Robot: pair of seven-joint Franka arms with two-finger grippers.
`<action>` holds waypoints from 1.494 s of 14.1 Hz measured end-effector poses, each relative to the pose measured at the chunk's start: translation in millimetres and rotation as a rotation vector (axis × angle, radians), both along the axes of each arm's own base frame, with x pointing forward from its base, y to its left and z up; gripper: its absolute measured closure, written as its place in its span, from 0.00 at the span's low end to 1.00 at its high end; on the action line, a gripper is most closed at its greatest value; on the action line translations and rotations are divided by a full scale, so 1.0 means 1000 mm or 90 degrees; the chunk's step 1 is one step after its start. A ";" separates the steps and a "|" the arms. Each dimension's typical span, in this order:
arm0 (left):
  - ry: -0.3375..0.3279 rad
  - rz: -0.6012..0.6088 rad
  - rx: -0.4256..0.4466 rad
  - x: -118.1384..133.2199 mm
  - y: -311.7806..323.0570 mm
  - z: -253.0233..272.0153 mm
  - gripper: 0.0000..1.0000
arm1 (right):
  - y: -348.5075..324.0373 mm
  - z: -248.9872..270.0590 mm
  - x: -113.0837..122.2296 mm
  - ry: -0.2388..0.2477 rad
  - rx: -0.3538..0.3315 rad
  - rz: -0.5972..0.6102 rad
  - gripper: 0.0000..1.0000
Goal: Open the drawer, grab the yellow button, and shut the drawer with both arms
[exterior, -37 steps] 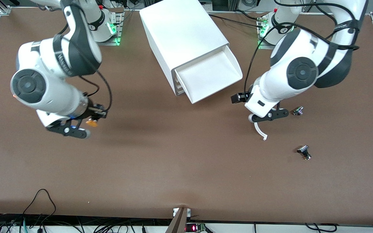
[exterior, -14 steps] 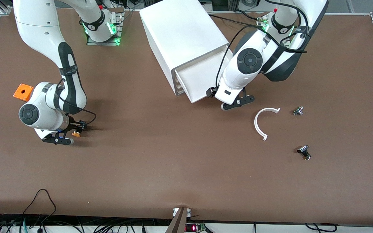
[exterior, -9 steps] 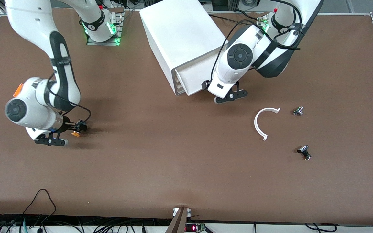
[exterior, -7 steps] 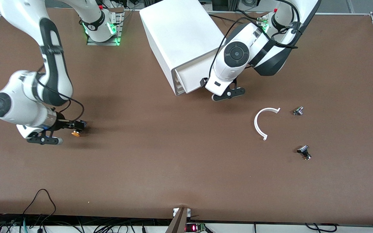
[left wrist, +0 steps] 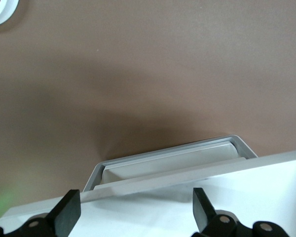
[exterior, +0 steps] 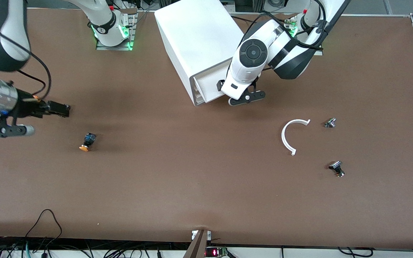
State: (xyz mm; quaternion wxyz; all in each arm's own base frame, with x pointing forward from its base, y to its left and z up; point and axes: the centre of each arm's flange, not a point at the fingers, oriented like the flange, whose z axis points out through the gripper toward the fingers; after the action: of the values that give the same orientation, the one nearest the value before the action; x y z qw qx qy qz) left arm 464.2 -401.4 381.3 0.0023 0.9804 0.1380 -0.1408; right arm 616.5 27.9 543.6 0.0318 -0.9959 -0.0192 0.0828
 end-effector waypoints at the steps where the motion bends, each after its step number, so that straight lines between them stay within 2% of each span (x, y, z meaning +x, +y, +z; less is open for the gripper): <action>1: -0.001 0.003 0.000 0.001 0.001 0.001 0.00 | 0.002 0.015 -0.005 0.010 -0.002 -0.001 0.01; 3: -0.014 0.016 -0.005 0.010 0.008 0.009 0.00 | 0.005 0.037 -0.011 0.015 -0.007 -0.018 0.00; 6: -0.044 0.035 -0.010 0.028 0.023 0.022 0.00 | 0.007 0.059 -0.015 -0.009 -0.013 -0.043 0.00; 8: -0.059 0.025 0.004 0.029 0.026 0.018 0.00 | 0.002 0.065 -0.017 -0.031 -0.010 -0.052 0.00; 12: -0.045 0.009 0.014 0.019 0.019 -0.003 0.00 | -0.002 0.064 -0.020 -0.049 -0.022 -0.053 0.00; 18: -0.037 0.005 0.016 -0.003 -0.003 -0.005 0.00 | 0.028 0.061 -0.021 -0.042 -0.039 -0.139 0.00; 21: -0.031 -0.009 0.016 -0.021 -0.017 -0.005 0.00 | 0.035 0.055 -0.019 -0.034 -0.023 -0.138 0.00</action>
State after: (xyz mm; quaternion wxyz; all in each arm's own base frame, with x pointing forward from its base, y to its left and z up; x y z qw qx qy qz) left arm 443.5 -418.8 376.1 -0.0074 0.9844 0.1324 -0.1156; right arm 597.8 62.6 598.8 0.0218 -0.9943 0.0894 0.0530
